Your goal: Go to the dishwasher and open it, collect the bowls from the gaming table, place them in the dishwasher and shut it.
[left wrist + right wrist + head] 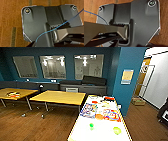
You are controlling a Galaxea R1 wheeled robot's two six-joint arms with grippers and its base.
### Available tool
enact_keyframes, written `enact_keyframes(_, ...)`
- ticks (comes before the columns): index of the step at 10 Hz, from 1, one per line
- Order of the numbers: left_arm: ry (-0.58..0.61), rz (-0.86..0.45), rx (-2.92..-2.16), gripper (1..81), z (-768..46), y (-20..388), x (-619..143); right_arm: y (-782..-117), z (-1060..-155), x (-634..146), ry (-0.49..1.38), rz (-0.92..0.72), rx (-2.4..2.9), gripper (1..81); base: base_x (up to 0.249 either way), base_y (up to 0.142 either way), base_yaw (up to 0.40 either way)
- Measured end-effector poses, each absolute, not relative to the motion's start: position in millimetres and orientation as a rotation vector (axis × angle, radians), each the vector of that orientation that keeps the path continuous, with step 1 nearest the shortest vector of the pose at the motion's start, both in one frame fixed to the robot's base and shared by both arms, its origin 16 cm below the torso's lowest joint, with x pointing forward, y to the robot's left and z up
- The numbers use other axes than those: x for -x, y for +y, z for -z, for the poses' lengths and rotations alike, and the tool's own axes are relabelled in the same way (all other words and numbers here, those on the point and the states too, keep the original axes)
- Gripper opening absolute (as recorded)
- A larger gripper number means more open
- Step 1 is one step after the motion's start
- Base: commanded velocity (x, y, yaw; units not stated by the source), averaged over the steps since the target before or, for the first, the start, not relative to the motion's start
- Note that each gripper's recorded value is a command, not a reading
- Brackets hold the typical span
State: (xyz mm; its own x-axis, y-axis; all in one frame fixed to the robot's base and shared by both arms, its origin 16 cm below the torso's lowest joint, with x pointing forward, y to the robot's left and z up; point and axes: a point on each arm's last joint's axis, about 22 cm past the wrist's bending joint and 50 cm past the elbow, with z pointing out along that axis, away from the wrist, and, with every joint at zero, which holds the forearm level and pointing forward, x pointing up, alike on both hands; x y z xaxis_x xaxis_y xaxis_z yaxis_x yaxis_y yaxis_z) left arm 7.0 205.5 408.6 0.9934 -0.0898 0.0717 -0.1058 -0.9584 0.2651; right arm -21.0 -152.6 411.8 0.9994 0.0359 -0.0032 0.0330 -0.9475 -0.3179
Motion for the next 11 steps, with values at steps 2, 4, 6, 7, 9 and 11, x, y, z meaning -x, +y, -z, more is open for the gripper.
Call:
enact_keyframes(2, -0.144, -0.099, -2.864, 81.1, -408.8, 205.2, -13.2, -152.6, -411.8, 22.2, -0.050, -0.015, 2.818, 81.1, 0.000, 0.000, -0.122)
enact_keyframes(4, -0.144, -0.091, -2.865, 81.1, -408.7, 205.7, -9.6, -155.1, -411.5, 19.4, -0.049, -0.008, 2.821, 81.1, 0.000, 0.000, 0.000)
enact_keyframes(6, -0.143, -0.093, -2.864, 81.1, -408.7, 205.2, -9.9, -155.2, -411.5, 21.9, -0.049, -0.014, 2.821, 81.1, 0.000, 0.000, 0.000)
enact_keyframes(7, -0.143, -0.092, -2.864, 81.1, -408.7, 204.9, -9.5, -155.2, -411.5, 20.3, -0.049, -0.012, 2.821, 81.1, 0.000, 0.000, 0.000)
enact_keyframes(9, -0.143, -0.092, -2.864, 81.1, -408.7, 204.9, -9.5, -155.2, -411.5, 20.7, -0.049, -0.012, 2.821, 81.1, 0.000, 0.000, 0.000)
enact_keyframes(11, -0.142, -0.084, -2.864, 81.1, -408.7, 205.1, -4.6, -154.6, -411.6, 23.2, -0.049, -0.017, 2.820, 81.1, 0.071, 0.000, 0.000)
